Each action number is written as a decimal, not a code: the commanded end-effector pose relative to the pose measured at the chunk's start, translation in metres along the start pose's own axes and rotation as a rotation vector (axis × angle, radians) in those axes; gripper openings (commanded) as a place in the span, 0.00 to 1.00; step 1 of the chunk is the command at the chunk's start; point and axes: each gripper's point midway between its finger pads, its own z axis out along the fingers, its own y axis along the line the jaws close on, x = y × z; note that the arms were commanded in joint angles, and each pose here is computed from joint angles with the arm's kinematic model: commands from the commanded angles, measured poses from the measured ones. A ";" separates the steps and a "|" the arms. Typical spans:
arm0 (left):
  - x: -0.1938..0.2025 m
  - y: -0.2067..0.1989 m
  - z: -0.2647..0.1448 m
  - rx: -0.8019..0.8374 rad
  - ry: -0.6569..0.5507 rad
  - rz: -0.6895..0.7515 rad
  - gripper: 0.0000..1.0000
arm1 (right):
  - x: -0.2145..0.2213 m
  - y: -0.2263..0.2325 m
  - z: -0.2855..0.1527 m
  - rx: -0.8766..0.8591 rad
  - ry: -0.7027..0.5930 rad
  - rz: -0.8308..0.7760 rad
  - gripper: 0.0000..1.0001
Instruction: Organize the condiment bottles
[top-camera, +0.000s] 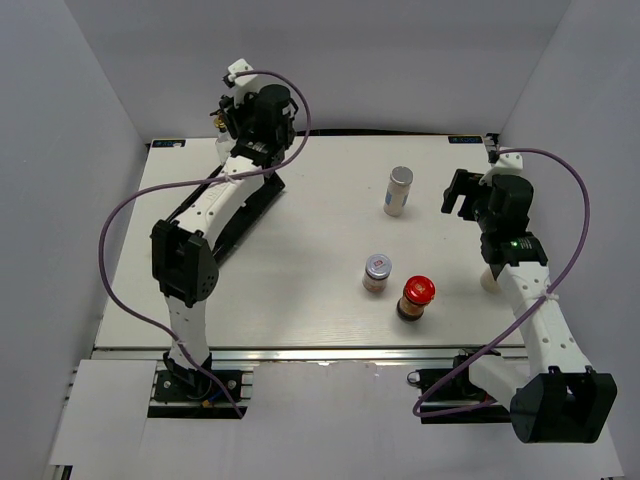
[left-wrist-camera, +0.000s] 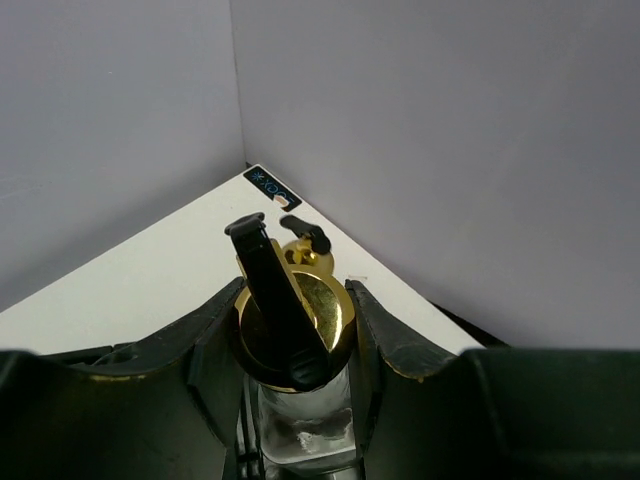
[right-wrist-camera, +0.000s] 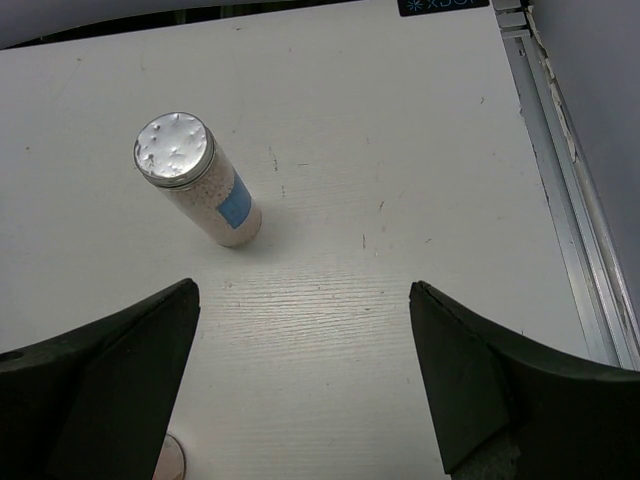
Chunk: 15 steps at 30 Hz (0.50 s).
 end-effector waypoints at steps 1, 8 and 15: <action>-0.029 0.006 0.006 0.004 -0.032 -0.153 0.00 | -0.011 -0.002 0.003 0.011 -0.041 -0.011 0.89; -0.005 0.005 0.026 -0.025 -0.026 -0.146 0.00 | -0.008 -0.004 0.006 0.018 -0.025 -0.016 0.89; 0.019 0.006 0.028 -0.048 -0.013 -0.122 0.00 | -0.007 -0.004 0.006 0.016 -0.022 -0.016 0.89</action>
